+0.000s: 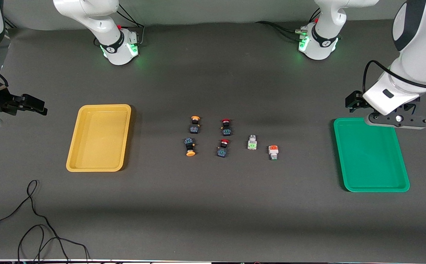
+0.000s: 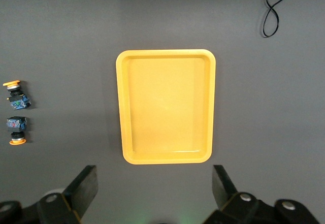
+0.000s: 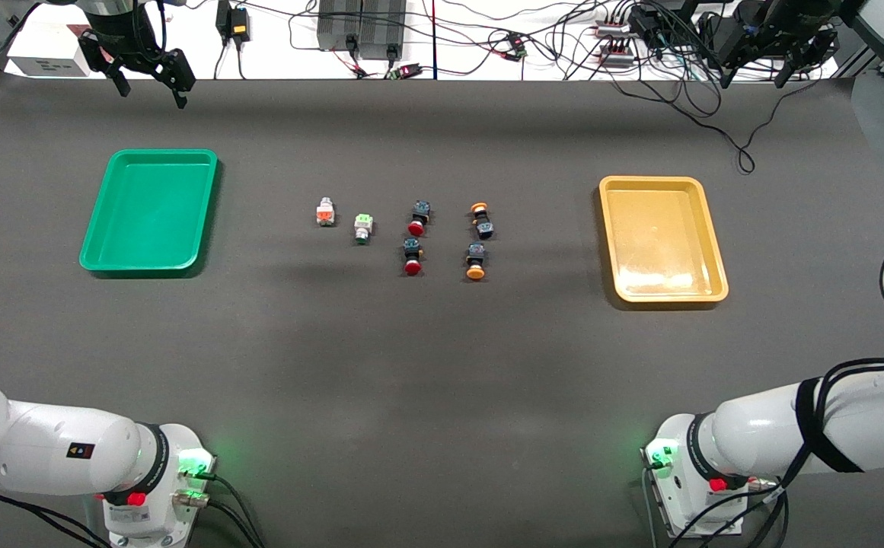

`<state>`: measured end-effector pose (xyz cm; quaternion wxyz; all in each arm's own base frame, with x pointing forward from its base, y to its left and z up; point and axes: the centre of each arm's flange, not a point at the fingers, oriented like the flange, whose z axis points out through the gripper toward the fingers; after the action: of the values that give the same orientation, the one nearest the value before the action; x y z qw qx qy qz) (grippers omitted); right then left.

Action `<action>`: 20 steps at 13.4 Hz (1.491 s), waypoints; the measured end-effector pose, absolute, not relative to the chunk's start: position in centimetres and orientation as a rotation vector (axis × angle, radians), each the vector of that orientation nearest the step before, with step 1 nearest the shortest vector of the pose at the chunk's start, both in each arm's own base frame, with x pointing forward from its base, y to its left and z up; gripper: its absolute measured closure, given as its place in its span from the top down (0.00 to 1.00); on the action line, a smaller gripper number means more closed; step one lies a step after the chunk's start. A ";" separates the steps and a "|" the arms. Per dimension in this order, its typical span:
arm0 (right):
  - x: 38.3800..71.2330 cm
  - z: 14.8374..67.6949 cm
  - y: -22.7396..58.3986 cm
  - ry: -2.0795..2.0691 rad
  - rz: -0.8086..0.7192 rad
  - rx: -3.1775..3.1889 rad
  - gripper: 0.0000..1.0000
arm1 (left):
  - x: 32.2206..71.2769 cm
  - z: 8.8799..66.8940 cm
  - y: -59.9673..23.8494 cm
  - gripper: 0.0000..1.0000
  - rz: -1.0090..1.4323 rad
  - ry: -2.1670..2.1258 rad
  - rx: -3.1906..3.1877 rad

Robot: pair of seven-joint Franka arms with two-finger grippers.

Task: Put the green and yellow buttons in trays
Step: 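Move the left gripper to the green buttons while the right gripper moves too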

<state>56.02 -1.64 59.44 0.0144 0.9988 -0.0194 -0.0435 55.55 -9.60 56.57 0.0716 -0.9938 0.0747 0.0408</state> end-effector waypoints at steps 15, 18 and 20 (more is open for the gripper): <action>56.0 59.3 1.2 0.008 -0.139 3.115 1.00 | 55.2 56.4 -10.6 1.00 0.166 0.152 -3.090; 55.6 58.8 6.5 0.049 -0.156 3.116 1.00 | 55.2 55.1 -14.9 1.00 0.173 0.067 -3.107; 54.9 58.1 10.4 0.020 -0.181 3.131 1.00 | 55.8 52.8 -18.3 1.00 0.188 0.055 -3.105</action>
<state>54.92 10.44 58.08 0.0025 0.9983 0.0064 -0.0577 55.83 -18.27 52.80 0.0151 -0.9979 0.0178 0.0603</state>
